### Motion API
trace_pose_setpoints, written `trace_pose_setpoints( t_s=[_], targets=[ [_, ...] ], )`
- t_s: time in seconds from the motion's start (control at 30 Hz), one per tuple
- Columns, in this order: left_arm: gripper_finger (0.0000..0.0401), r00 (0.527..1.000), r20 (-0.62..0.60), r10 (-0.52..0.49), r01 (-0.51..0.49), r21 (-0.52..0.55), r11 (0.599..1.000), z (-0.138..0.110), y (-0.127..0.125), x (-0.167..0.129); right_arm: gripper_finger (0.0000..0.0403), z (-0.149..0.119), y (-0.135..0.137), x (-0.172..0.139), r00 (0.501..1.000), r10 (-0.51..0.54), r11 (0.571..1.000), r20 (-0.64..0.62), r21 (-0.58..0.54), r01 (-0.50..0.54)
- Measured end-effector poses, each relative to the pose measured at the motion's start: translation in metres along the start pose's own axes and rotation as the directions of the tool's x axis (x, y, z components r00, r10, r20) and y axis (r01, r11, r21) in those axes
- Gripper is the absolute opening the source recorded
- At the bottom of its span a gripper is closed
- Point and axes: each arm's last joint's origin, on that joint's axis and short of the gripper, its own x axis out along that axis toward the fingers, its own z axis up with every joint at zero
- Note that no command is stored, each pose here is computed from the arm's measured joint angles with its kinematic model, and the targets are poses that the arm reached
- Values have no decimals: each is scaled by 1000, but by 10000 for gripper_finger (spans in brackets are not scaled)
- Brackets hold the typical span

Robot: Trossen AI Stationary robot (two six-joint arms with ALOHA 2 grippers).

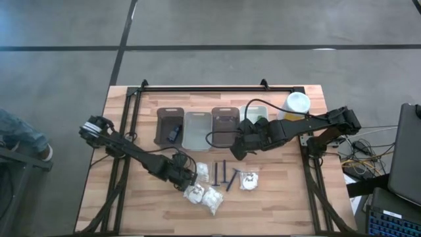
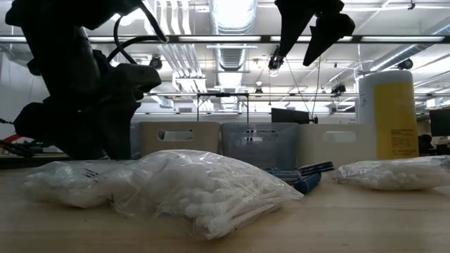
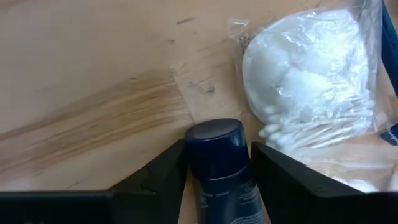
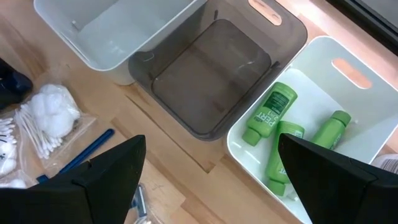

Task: Pick & Place Travel size toiletries
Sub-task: Put the blue shave cream into the left black bin

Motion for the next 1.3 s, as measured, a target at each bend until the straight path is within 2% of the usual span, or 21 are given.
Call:
trace_pose_setpoints(
  t_s=[0.17,0.27,0.43,0.63,0.83,0.97,1.1,1.3],
  targets=[
    [125,1000,-11,11,-11,24,1000,1,3,-6,364,0,0,0,1000,0,1000,0,0,0],
    [125,1000,-15,19,-18,29,999,3,6,-14,364,0,0,0,1000,0,1000,0,0,0],
    [125,997,8,-77,77,0,997,14,5,-48,364,0,0,0,1000,1,1000,0,0,-1],
    [125,980,165,-111,116,-15,993,36,16,-108,364,0,0,0,1000,1,1000,0,1,-1],
    [126,945,320,-72,91,-44,995,67,39,-154,364,0,0,0,1000,1,1000,1,5,-1],
    [125,934,355,35,-13,-65,998,90,59,-160,364,0,0,0,1000,3,1000,2,11,-3],
    [125,941,312,129,-109,-81,991,110,76,-149,364,0,0,0,1000,4,1000,3,15,-5],
    [125,942,301,145,-132,-64,989,139,84,-137,364,0,0,0,1000,5,999,3,34,-5]
  ],
)
